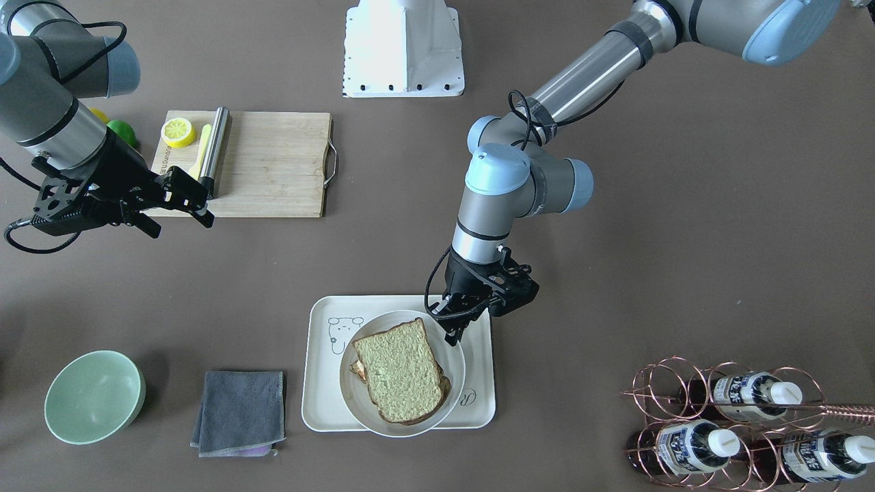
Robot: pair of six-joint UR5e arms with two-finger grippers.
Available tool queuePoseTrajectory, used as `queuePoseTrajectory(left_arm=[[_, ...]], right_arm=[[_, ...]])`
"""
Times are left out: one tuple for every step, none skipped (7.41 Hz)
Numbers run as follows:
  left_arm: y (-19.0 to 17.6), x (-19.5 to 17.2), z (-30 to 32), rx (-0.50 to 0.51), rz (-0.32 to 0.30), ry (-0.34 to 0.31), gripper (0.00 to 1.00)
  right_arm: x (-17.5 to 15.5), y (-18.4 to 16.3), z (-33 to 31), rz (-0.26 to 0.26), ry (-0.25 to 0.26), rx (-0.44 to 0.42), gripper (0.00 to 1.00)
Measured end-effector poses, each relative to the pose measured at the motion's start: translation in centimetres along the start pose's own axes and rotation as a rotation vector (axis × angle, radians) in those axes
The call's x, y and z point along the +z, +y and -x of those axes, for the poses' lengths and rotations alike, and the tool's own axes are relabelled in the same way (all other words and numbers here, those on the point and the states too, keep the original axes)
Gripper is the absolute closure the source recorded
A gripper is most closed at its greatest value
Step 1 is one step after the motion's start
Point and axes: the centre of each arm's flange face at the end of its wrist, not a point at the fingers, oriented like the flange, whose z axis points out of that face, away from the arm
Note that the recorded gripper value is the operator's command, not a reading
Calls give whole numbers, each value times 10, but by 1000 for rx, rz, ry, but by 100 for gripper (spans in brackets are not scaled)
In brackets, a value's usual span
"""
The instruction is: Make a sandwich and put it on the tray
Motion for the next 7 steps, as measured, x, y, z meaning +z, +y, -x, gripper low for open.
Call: queuePoseTrajectory(left_arm=[[6, 0, -1, 10, 9, 5, 42], [10, -1, -1, 17, 21, 7, 8], [12, -3, 0, 34, 31, 10, 4], [12, -5, 1, 73, 36, 15, 3], [8, -9, 2, 101, 38, 25, 3], [-5, -17, -2, 123, 46, 40, 3], [-24, -32, -8, 146, 54, 65, 3]], right_arm=[[-1, -1, -1, -3, 0, 1, 0], [-5, -4, -3, -9, 1, 5, 0], [-8, -7, -5, -13, 0, 9, 0], [-10, -9, -6, -12, -3, 12, 0], [-13, -10, -7, -6, -9, 15, 0], [-17, -11, -8, 1, -16, 21, 0], [-21, -14, -10, 0, -21, 24, 0]])
